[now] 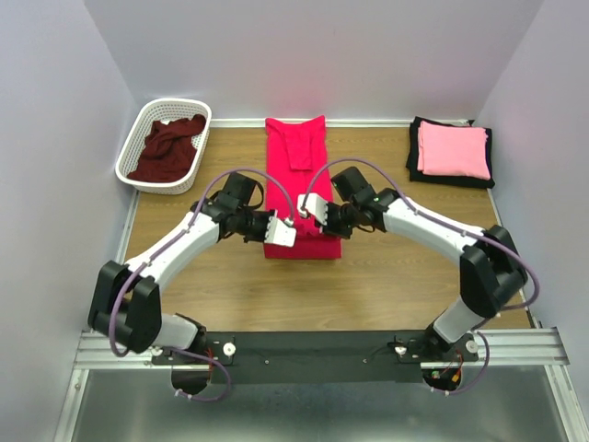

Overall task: Fold and stack the t-shirts
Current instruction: Fold the tshirt

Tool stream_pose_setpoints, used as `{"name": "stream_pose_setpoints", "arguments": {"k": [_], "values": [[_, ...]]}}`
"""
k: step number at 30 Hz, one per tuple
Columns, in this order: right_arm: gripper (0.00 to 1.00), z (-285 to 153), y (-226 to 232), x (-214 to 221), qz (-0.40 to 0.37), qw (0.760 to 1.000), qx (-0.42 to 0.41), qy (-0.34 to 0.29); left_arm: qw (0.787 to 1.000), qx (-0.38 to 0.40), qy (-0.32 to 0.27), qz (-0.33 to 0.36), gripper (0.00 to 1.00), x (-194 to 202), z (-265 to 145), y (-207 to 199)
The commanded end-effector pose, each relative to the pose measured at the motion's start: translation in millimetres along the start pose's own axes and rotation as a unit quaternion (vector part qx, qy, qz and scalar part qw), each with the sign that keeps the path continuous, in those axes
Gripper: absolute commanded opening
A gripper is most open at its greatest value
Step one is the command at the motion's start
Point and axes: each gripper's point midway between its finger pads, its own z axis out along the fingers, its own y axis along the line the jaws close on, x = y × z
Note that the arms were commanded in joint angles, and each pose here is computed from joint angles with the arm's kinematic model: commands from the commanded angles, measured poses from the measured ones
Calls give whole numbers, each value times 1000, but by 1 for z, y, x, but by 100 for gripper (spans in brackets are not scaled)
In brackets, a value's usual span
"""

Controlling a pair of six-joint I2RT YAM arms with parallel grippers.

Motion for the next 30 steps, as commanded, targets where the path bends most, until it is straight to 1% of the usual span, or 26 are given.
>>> {"name": "stream_pose_setpoints", "arguments": {"k": [1,7,12,13,14,17,20,25,30], "values": [[0,9,-29,-6,-23,1000,-3,-10,999,-44,-11,22,0,6,-4,46],[0,24,-89,3,-22,1000,19,-10,998,-64,5,14,0,37,2,89],[1,37,-122,6,-27,999,30,-11,996,-85,13,17,0,53,1,124],[1,40,-133,7,-26,999,36,-13,996,-83,16,9,0,64,5,127],[1,42,-138,9,-27,999,36,-13,996,-92,16,14,0,63,2,138],[1,44,-156,7,-32,998,48,-17,996,-90,19,8,0,76,6,147],[1,54,-171,12,-35,998,53,-12,995,-101,23,14,0,83,6,163],[0,62,-188,16,-36,997,61,-12,995,-97,25,11,0,93,17,172],[1,72,-190,22,-35,998,57,-6,995,-100,29,3,0,104,27,178]]}}
